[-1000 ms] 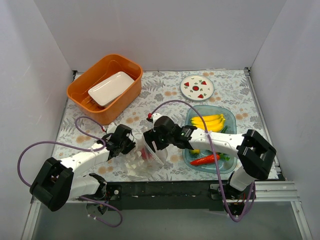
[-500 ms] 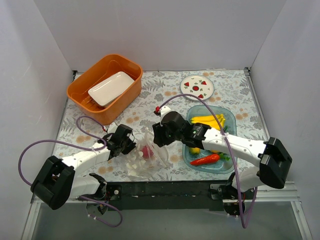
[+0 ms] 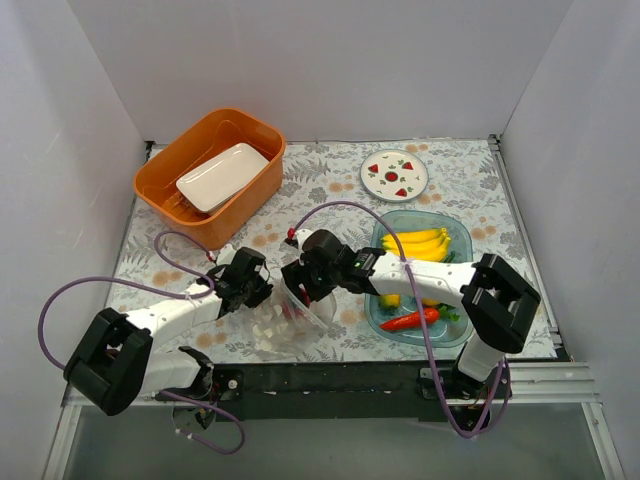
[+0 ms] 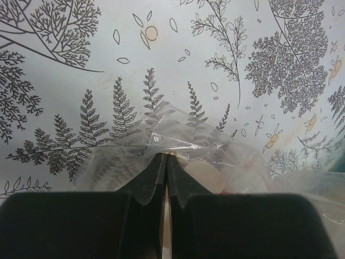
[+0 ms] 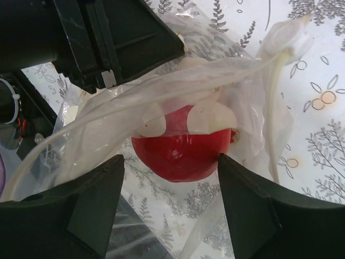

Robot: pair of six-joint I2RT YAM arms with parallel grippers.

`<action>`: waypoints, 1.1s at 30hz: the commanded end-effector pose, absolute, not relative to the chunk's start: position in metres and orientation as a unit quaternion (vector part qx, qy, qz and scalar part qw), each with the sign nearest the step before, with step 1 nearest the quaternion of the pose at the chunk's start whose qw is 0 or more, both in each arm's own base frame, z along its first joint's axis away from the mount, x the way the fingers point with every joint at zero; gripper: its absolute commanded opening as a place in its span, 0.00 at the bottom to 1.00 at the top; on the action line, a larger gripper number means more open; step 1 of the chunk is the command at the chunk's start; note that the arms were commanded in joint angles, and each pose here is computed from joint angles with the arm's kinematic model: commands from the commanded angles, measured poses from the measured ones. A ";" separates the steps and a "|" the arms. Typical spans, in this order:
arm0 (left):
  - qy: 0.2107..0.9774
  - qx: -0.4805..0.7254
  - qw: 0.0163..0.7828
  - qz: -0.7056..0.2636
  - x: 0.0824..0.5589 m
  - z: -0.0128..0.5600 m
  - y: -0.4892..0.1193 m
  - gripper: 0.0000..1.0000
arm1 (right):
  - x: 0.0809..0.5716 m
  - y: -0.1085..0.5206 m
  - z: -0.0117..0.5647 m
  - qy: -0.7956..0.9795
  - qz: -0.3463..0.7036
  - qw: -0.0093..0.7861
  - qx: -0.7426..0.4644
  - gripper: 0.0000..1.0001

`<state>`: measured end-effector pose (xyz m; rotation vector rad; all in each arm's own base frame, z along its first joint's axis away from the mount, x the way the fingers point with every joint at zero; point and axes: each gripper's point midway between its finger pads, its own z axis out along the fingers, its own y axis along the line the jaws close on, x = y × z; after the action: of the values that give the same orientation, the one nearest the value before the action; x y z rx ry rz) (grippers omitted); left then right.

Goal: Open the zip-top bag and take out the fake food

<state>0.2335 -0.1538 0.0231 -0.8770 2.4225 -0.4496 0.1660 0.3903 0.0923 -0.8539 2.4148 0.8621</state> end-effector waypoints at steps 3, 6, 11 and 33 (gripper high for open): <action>0.892 -0.317 0.263 -0.183 0.239 0.027 -0.163 0.00 | 0.166 0.412 0.087 0.869 0.338 0.211 -0.293 0.81; 0.893 -0.317 0.260 -0.185 0.238 0.025 -0.164 0.00 | 0.165 0.410 0.072 0.880 0.322 0.199 -0.288 0.83; 0.894 -0.318 0.254 -0.188 0.237 0.021 -0.166 0.00 | 0.161 0.414 0.058 0.887 0.309 0.187 -0.288 0.85; 0.884 -0.293 0.351 -0.102 0.280 0.052 -0.136 0.00 | 0.194 0.355 0.153 0.878 0.241 0.336 -0.242 0.24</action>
<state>0.2626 -0.1463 0.0393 -0.7842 2.3473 -0.3442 0.1825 0.3748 0.1338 -0.6660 2.3268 0.7502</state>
